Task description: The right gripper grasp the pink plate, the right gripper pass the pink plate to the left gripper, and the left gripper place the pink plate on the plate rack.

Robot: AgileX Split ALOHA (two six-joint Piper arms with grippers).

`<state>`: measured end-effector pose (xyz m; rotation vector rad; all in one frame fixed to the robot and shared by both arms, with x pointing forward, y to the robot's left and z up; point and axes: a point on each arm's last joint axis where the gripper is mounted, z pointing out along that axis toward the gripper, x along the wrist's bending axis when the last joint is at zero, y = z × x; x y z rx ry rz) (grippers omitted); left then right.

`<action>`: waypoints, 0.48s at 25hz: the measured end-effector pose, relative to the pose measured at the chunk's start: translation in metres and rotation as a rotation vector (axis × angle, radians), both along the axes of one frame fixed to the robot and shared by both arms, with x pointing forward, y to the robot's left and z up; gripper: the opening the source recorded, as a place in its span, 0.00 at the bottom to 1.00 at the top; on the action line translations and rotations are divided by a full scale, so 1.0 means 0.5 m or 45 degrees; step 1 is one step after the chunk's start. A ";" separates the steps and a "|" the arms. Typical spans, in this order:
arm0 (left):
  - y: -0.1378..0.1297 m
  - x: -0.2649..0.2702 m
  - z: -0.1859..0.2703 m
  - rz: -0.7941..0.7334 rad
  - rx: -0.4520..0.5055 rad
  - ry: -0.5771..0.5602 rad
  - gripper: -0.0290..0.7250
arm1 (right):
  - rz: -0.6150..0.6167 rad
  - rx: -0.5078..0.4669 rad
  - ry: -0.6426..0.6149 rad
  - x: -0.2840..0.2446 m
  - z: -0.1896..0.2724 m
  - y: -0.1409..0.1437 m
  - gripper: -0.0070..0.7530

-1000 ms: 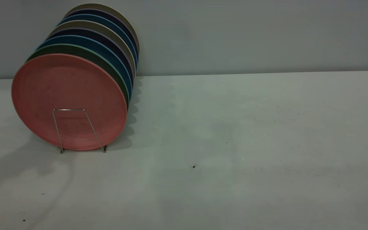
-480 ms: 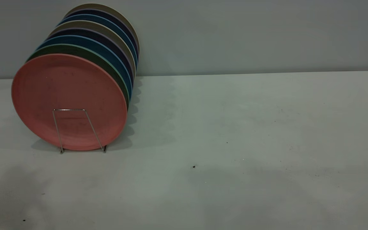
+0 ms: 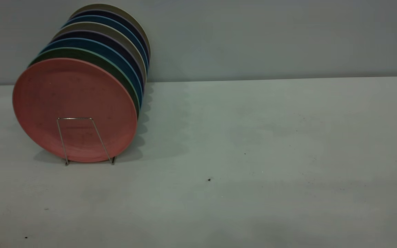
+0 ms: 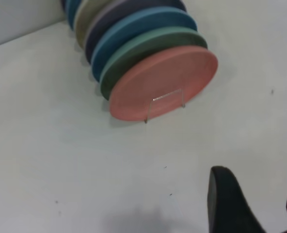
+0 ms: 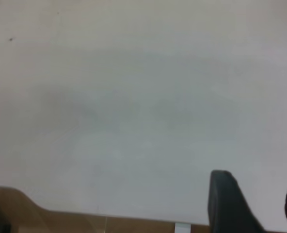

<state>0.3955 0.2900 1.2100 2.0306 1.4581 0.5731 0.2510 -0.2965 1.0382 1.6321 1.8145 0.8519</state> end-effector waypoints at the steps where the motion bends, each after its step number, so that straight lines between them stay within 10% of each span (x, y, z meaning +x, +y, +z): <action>1: -0.001 -0.012 0.002 0.028 -0.023 -0.009 0.49 | -0.003 0.006 0.000 0.000 0.000 -0.001 0.42; 12: 0.018 -0.157 -0.215 0.271 0.040 0.250 0.51 | 0.024 0.011 -0.001 0.000 0.000 -0.003 0.42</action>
